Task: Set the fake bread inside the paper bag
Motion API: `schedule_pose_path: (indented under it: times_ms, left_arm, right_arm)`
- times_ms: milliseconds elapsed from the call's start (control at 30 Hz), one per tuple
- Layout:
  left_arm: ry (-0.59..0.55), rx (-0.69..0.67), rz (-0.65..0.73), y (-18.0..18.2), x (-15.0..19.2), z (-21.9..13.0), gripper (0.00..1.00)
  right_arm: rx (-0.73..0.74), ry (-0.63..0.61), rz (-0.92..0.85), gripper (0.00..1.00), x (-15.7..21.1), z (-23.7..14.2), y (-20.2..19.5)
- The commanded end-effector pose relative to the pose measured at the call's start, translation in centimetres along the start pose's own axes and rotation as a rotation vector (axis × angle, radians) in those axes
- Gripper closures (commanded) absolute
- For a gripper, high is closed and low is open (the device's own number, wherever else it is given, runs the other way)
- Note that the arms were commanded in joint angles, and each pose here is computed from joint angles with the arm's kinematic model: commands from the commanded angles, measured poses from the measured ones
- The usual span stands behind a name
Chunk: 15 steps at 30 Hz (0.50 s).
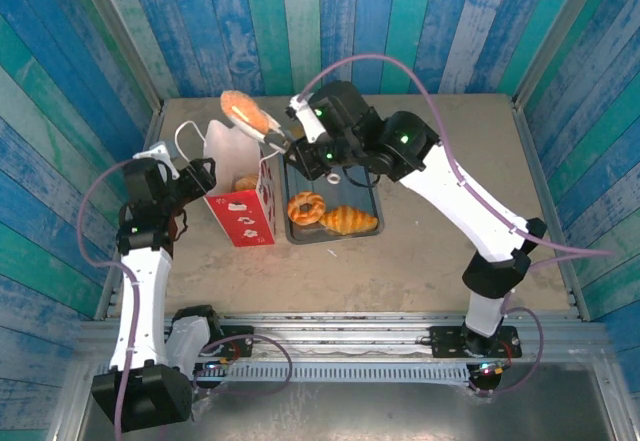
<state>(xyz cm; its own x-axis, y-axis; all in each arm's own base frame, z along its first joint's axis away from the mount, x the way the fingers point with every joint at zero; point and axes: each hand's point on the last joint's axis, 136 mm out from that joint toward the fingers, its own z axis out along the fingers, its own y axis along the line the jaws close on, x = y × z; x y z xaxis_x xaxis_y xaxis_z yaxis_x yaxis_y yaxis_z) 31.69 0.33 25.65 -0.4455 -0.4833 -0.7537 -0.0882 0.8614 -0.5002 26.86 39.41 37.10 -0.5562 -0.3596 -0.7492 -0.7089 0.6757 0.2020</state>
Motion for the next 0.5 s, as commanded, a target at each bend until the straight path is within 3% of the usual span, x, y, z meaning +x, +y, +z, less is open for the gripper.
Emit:
schedule_pose_path:
  times_ms: [0,233,467]
  left_arm:
    - [-0.017,0.034,-0.020,-0.2,-0.3,0.6,0.25]
    - [-0.026,0.019,-0.027,0.4,-0.3,0.7,0.35]
    - [-0.037,0.014,-0.025,0.5,-0.3,0.5,0.39]
  right_arm:
    - [-0.040,-0.055,0.000,0.65,-1.7,0.3,1.4]
    - [-0.046,-0.025,-0.010,0.65,-1.2,2.5,1.9]
    - [-0.053,0.019,-0.021,0.64,-0.2,4.4,2.0]
